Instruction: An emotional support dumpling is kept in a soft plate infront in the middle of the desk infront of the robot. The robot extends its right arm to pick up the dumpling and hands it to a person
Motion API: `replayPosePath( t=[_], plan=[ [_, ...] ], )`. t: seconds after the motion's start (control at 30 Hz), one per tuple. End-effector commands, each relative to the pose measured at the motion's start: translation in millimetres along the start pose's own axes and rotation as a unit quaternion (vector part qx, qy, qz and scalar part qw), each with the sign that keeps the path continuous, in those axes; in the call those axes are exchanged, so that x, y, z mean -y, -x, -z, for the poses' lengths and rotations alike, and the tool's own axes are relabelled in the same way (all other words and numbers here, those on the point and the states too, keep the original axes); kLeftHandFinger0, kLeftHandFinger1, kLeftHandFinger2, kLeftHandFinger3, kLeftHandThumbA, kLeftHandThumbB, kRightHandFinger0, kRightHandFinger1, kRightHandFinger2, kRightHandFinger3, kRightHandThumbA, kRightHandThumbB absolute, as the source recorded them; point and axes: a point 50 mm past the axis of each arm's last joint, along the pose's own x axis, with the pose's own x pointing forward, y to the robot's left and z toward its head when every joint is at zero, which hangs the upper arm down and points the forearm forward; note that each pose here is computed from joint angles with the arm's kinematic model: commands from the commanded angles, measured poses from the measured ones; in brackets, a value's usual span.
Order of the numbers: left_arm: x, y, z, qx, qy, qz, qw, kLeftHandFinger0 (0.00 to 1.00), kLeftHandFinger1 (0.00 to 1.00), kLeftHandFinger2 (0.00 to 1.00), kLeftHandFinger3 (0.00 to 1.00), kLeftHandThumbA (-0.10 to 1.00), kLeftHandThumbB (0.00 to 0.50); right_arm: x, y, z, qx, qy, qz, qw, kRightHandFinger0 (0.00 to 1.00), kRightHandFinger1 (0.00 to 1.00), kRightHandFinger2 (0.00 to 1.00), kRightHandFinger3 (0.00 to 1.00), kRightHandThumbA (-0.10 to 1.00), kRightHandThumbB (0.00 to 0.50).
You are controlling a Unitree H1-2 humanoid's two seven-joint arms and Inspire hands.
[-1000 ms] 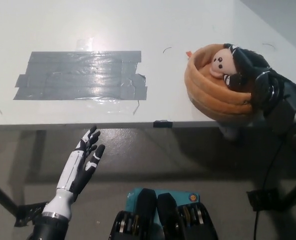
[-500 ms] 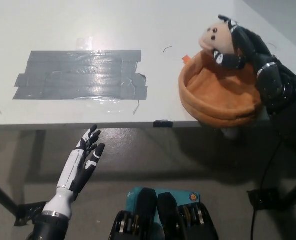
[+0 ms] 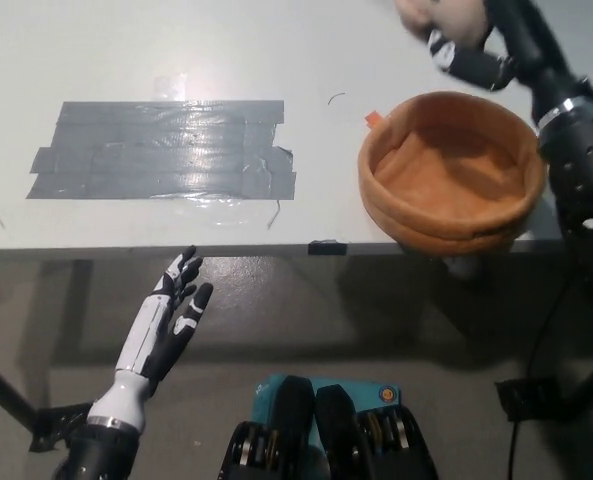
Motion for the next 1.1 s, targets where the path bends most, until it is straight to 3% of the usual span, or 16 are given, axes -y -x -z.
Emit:
replayPosePath(
  t=[0.0,0.03,0.17,0.2,0.3,0.43,0.53,0.67,0.8,0.87,1.0,1.03,1.07],
  plan=[
    [-4.9,-22.7,-27.7,0.056,-0.003,0.013,0.998,1.00,1.00,1.00,1.00,0.87,0.000,100.2,-32.7,-121.4,0.168,-0.036,0.082,0.982,0.00,0.30,0.73,0.94,-0.10,0.158],
    [-3.7,-21.8,-27.7,0.055,-0.002,0.015,0.998,1.00,1.00,1.00,1.00,0.86,0.000,97.8,-32.9,-124.2,0.170,-0.033,0.080,0.982,0.00,0.29,0.74,0.94,-0.10,0.163],
    [-2.6,-25.5,-31.0,0.057,0.000,0.018,0.998,1.00,1.00,1.00,1.00,0.84,0.000,92.0,-34.3,-134.7,0.175,-0.014,0.078,0.981,0.00,0.41,0.85,0.98,-0.10,0.163],
    [-2.6,-25.9,-31.1,0.057,-0.001,0.018,0.998,1.00,1.00,1.00,1.00,0.84,0.000,90.4,-34.7,-136.5,0.177,-0.012,0.076,0.981,0.07,0.48,0.88,0.99,-0.10,0.161],
    [-2.6,-25.0,-30.9,0.056,0.000,0.020,0.998,1.00,1.00,1.00,1.00,0.82,0.000,80.5,-36.8,-144.5,0.173,-0.012,0.059,0.983,0.00,0.46,0.93,1.00,-0.10,0.153],
    [2.9,-17.5,-25.7,0.059,-0.003,0.028,0.998,1.00,1.00,1.00,1.00,0.81,0.000,60.9,-38.7,-146.2,0.160,-0.011,0.029,0.987,0.01,0.51,0.95,1.00,-0.10,0.160],
    [4.4,-18.5,-27.2,0.060,0.002,0.034,0.998,1.00,1.00,1.00,1.00,0.78,0.000,44.9,-46.9,-143.6,0.165,0.013,0.015,0.986,0.01,0.50,0.92,1.00,-0.10,0.169],
    [8.7,-16.8,-27.2,0.050,0.009,0.039,0.998,1.00,1.00,1.00,1.00,0.79,0.001,12.0,-60.0,-135.7,0.138,0.022,-0.033,0.990,0.04,0.55,0.93,0.98,-0.10,0.171],
    [12.1,-15.0,-27.7,0.048,0.009,0.037,0.998,1.00,1.00,1.00,1.00,0.77,0.000,-16.1,-72.8,-127.0,0.121,0.042,-0.065,0.990,0.01,0.52,0.89,0.96,-0.10,0.169],
    [12.2,-11.8,-26.0,0.045,0.010,0.038,0.998,1.00,1.00,1.00,1.00,0.77,0.000,-34.9,-78.7,-121.3,0.113,0.045,-0.076,0.990,0.00,0.49,0.86,0.94,-0.10,0.195],
    [13.3,-11.7,-26.7,0.047,0.010,0.039,0.998,1.00,1.00,1.00,1.00,0.77,0.000,-56.6,-89.1,-114.4,0.088,0.050,-0.091,0.991,0.01,0.47,0.83,0.80,-0.10,0.249],
    [13.3,-11.3,-26.9,0.045,0.009,0.038,0.998,1.00,1.00,1.00,1.00,0.77,0.000,-63.9,-91.2,-111.0,0.086,0.057,-0.096,0.990,0.00,0.42,0.78,0.76,-0.10,0.261],
    [12.7,-11.9,-27.6,0.046,0.008,0.038,0.998,1.00,1.00,1.00,1.00,0.77,0.000,-69.1,-92.5,-107.5,0.084,0.065,-0.098,0.990,0.00,0.39,0.77,0.77,-0.10,0.240]
  ],
)
